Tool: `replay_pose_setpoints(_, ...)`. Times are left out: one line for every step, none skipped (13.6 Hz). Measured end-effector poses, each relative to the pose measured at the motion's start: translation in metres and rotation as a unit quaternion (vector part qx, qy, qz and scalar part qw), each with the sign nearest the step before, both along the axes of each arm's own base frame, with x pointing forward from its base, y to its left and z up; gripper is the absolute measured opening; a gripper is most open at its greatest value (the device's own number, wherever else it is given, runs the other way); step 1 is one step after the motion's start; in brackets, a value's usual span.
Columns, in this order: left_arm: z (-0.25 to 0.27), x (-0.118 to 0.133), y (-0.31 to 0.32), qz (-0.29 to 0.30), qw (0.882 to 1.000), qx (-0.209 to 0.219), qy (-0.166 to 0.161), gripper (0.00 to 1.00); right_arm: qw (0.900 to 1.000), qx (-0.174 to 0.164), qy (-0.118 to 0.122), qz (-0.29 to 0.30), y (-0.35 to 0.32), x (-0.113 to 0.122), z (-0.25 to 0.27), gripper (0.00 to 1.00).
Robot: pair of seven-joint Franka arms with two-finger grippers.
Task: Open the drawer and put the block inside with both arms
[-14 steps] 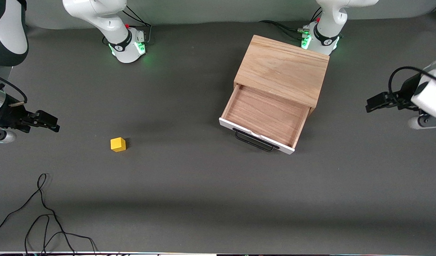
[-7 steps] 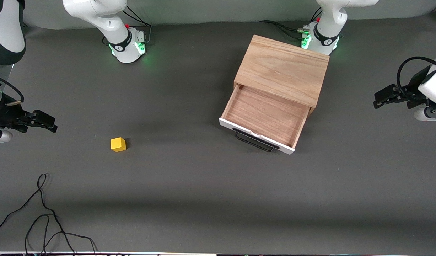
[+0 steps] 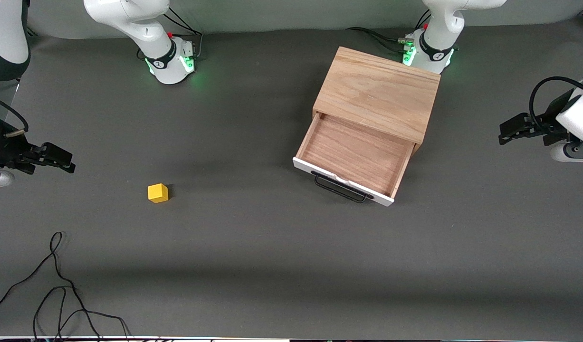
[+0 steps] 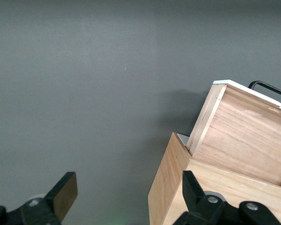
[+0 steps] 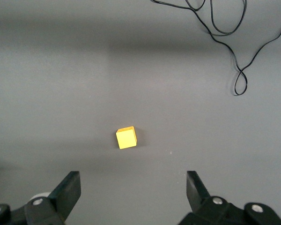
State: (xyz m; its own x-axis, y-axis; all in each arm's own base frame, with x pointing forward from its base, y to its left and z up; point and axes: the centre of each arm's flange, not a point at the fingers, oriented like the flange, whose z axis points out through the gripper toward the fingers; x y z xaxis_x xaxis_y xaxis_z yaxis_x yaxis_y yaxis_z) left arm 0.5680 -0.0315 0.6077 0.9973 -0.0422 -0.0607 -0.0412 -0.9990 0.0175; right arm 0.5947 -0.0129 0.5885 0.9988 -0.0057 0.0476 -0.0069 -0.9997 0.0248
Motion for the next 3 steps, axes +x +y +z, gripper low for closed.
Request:
replay_pose_setpoints(-0.0002, -0.0001, -0.0008, -0.002, 1.0, 0.001, 0.0, 1.0, 1.0, 0.0, 0.0, 0.0, 0.0005, 0.0, 0.0002, 1.0)
replay_pose_setpoints(-0.0003, -0.0001, -0.0017, -0.003, 1.0, 0.003, 0.0, 1.0, 1.0, 0.0, -0.001, 0.001, 0.0008, 0.0001, 0.0006, 1.0)
replay_pose_setpoints(-0.0004, -0.0002, -0.0028, -0.005, 1.0, 0.004, 0.0, 1.0, 1.0, 0.0, -0.002, 0.001, 0.0013, 0.0002, 0.0018, 1.0)
